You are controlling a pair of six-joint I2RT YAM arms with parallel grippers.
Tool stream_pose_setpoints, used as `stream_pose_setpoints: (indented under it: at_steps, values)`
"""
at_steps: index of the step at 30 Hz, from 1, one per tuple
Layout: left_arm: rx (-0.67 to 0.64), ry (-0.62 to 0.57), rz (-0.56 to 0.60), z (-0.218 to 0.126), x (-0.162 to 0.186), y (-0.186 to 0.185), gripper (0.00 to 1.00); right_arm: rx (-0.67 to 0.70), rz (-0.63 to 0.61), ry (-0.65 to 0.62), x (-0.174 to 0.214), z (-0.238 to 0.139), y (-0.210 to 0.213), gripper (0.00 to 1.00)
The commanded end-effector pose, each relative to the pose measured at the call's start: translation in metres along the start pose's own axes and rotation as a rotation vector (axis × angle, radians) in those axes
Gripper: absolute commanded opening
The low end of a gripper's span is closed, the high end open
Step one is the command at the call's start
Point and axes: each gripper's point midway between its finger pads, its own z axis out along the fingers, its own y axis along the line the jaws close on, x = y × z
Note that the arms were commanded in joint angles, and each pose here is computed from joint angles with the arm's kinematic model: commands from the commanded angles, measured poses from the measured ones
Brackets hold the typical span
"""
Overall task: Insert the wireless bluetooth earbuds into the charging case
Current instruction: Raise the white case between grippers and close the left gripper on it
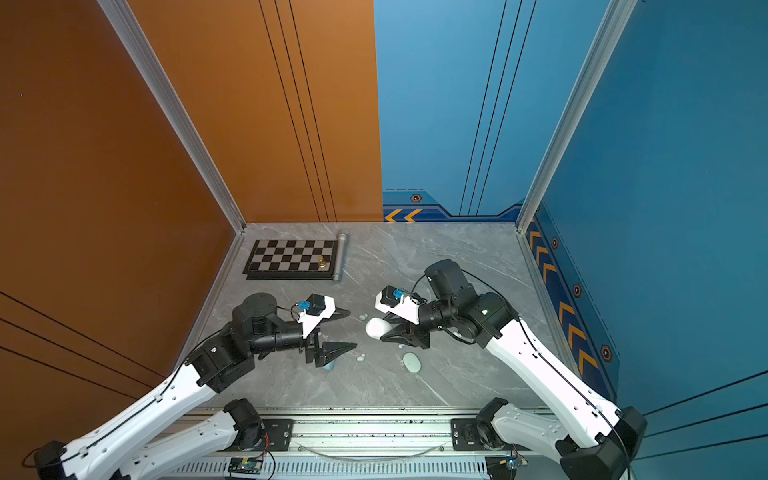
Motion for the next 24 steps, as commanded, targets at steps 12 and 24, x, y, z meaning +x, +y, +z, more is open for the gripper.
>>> stream_pose_setpoints:
  at_steps: [12, 24]
  values:
    - [0.164, -0.041, 0.048, 0.016, -0.022, -0.027, 0.69, -0.052, 0.007, -0.018, -0.022, -0.002, 0.013, 0.14]
    - [0.176, -0.036, 0.055, 0.022, -0.022, -0.029, 0.6, -0.075, -0.006, -0.011, -0.025, 0.003, 0.02, 0.12]
